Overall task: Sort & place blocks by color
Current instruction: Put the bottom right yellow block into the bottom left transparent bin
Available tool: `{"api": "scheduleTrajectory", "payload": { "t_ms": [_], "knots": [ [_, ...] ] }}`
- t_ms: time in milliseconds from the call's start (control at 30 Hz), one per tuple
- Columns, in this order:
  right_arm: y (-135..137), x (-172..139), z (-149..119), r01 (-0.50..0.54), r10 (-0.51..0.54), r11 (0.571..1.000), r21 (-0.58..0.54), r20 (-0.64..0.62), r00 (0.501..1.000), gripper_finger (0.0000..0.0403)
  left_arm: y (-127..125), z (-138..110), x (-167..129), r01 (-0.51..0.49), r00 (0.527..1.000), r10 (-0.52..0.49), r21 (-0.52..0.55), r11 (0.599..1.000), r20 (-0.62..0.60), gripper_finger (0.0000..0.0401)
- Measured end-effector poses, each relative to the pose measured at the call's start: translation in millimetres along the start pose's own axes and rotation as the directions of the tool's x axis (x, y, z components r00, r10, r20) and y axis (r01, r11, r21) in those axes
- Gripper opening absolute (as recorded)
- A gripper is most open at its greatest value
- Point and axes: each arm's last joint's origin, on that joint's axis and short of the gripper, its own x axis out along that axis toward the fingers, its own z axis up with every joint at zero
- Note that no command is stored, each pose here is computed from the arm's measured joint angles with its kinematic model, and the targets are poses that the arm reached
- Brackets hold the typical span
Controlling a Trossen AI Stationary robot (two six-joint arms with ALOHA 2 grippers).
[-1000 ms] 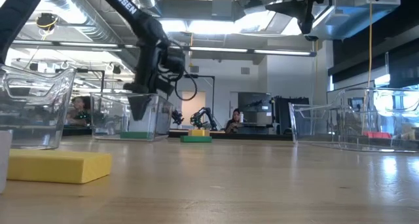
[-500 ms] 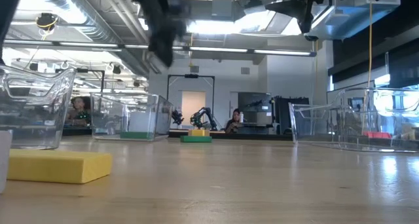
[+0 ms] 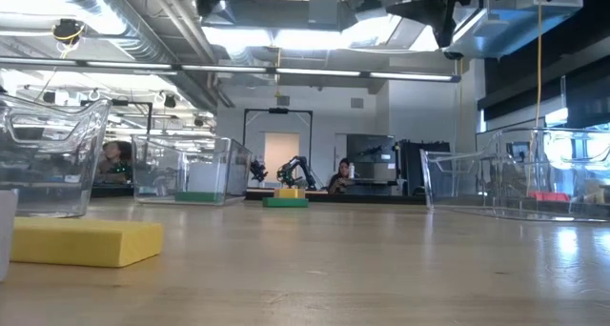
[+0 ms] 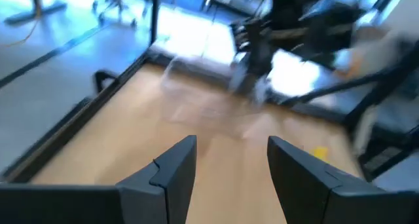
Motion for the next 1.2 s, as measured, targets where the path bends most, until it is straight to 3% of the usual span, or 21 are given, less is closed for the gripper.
{"api": "scheduleTrajectory", "payload": {
  "t_ms": [200, 367, 1200],
  "knots": [
    [1.4, 0.0, 2.2, -0.014, 0.014, 1.000, 0.000, 0.023, 1.000, 0.0256, -23.5, -44.6, -17.7, 0.091, 0.973, -0.073, -0.071, 0.993, 0.220, 0.0178],
    [2.8, -0.3, 5.0, -0.027, 0.027, 1.000, 0.002, 0.049, 0.998, 0.0256, -28.4, -58.2, -25.6, 0.124, 0.944, -0.096, -0.069, 0.990, 0.315, 0.0178],
    [3.3, -0.3, 5.7, -0.031, 0.032, 0.999, -0.013, 0.056, 0.998, 0.0256, -29.3, -57.4, -26.4, 0.141, 0.940, -0.103, -0.095, 0.985, 0.326, 0.0178]
  ]
}}
